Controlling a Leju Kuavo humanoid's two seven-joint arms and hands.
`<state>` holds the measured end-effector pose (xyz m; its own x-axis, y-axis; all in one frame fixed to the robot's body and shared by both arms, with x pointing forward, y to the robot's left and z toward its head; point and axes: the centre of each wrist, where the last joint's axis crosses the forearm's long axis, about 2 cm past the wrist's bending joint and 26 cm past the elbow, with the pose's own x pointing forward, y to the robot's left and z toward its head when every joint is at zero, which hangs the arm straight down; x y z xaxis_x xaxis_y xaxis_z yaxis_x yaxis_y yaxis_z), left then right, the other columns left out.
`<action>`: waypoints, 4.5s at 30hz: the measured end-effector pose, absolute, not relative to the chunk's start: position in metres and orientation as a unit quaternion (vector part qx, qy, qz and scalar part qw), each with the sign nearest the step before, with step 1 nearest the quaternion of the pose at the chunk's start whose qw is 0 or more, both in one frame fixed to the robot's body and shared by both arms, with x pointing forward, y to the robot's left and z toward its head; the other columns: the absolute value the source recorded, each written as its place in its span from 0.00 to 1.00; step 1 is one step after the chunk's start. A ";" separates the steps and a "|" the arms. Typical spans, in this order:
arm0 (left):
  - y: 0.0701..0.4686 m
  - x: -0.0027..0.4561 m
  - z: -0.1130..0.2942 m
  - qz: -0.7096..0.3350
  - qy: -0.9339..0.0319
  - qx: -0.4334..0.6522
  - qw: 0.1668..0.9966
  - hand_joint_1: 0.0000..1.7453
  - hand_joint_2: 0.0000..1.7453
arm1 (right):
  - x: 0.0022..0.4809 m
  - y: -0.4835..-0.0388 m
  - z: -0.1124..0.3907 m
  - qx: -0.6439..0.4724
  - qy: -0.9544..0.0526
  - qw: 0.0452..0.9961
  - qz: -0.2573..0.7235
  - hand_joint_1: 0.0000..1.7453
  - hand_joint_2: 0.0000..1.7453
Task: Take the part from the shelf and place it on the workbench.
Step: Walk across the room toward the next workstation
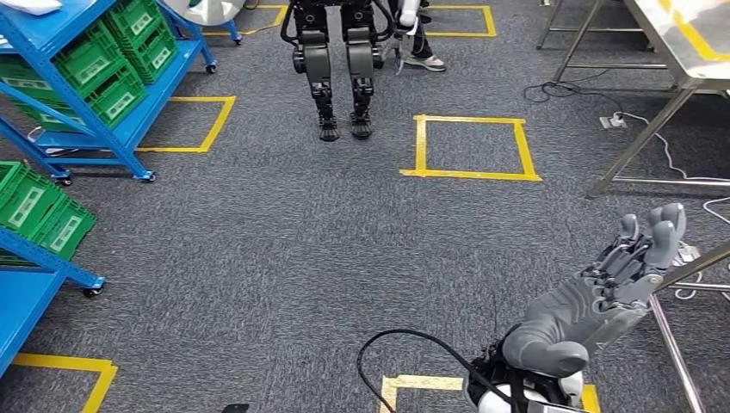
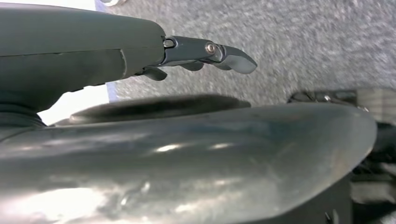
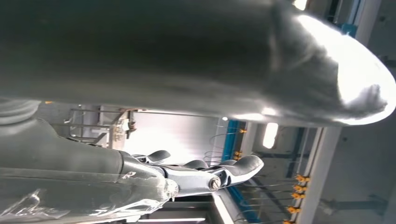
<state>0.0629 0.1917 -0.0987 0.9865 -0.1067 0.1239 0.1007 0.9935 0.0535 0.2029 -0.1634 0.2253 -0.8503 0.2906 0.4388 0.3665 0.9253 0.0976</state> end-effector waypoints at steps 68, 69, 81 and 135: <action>0.193 0.063 -0.098 -0.070 -0.045 0.091 0.992 0.00 0.00 | 0.199 -0.165 0.226 -0.167 -0.956 0.218 -0.104 0.00 0.00; 0.193 0.064 -0.098 -0.086 -0.041 0.100 0.990 0.00 0.00 | 0.199 -0.165 0.227 -0.167 -0.956 0.217 -0.103 0.00 0.00; 0.189 0.067 -0.097 -0.151 -0.039 0.106 0.982 0.00 0.00 | 0.198 -0.165 0.222 -0.156 -0.956 0.229 -0.099 0.00 0.00; 0.192 0.067 -0.097 -0.136 -0.046 0.105 0.984 0.00 0.00 | 0.200 -0.161 0.217 -0.141 -0.956 0.242 -0.084 0.00 0.00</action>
<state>0.0673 0.1924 -0.0973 0.9589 -0.2766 0.0627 0.2572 0.9412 0.2188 0.2003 -0.1609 0.2172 -0.8434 0.2286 0.4862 0.3095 0.9465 0.0919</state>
